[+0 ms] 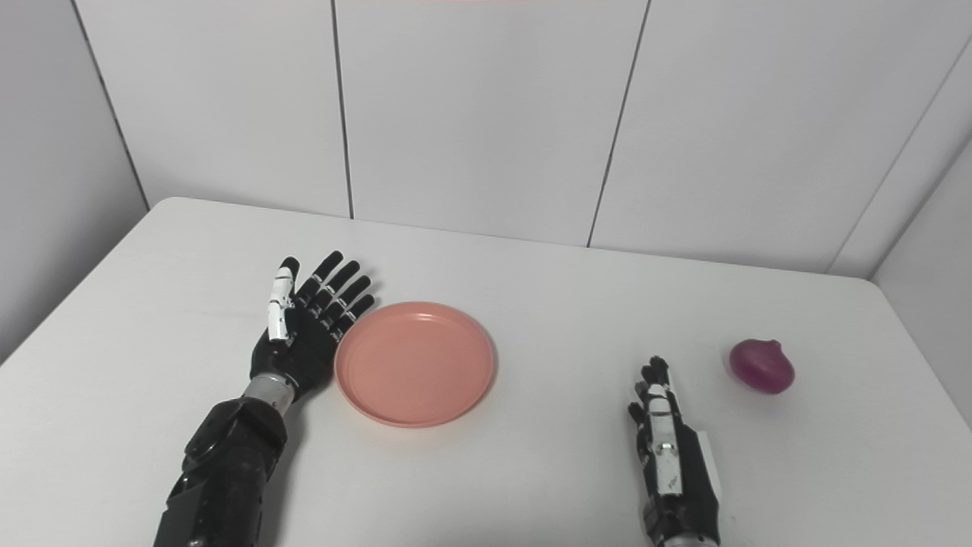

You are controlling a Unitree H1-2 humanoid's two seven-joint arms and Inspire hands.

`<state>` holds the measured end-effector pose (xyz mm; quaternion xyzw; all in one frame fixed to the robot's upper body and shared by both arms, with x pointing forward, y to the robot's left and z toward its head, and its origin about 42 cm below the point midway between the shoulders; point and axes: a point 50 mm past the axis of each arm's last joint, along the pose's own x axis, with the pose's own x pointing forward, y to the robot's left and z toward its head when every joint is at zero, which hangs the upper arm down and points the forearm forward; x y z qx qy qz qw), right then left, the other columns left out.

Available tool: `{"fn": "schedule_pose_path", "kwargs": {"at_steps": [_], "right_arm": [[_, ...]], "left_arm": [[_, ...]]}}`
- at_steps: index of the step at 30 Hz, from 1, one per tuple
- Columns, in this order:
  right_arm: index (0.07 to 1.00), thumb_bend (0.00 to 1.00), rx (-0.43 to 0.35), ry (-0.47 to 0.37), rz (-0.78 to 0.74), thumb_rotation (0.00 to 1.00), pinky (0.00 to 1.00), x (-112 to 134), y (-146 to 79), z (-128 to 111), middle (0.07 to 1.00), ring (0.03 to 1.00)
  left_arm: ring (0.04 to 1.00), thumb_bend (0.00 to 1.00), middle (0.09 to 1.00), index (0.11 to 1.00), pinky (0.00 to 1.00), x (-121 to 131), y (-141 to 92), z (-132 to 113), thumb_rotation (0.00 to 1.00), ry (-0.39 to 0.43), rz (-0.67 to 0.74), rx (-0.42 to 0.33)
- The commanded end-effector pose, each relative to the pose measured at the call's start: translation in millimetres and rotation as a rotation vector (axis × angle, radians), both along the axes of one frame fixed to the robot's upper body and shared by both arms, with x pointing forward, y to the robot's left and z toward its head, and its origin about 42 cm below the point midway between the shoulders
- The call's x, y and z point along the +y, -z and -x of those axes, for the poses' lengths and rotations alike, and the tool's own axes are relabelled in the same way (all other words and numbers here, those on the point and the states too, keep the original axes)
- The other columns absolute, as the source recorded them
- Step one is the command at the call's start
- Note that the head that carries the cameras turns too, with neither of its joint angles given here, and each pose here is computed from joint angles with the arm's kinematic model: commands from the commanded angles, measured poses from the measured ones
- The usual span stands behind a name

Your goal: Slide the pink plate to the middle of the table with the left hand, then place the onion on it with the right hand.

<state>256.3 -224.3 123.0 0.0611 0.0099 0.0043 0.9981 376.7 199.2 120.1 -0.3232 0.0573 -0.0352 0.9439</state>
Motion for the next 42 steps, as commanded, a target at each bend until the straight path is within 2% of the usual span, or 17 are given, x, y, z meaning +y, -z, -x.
{"fn": "schedule_pose_path", "kwargs": {"at_steps": [1, 12, 26, 42], "right_arm": [[1.0, 0.19, -0.03, 0.006, -0.024, 1.0, 1.0, 9, -5, 1, 1.0, 1.0], [1.0, 0.21, -0.023, -0.001, -0.02, 1.0, 1.0, 13, -3, 1, 1.0, 1.0], [1.0, 0.23, -0.022, 0.002, -0.007, 1.0, 1.0, 15, -4, -1, 1.0, 1.0], [1.0, 0.22, -0.05, 0.018, -0.022, 1.0, 1.0, 13, -11, -4, 1.0, 1.0]], "left_arm": [[0.861, 0.39, 0.875, 0.861, 0.87, -13, -4, 3, 1.0, 0.028, 0.005, -0.007], [0.869, 0.38, 0.887, 0.872, 0.86, -35, -3, 23, 1.0, 0.084, -0.005, -0.025], [0.859, 0.39, 0.869, 0.854, 0.86, -55, -16, 36, 1.0, 0.126, -0.011, -0.03], [0.88, 0.39, 0.892, 0.877, 0.88, -48, -5, 40, 1.0, 0.131, -0.067, -0.044]]}}
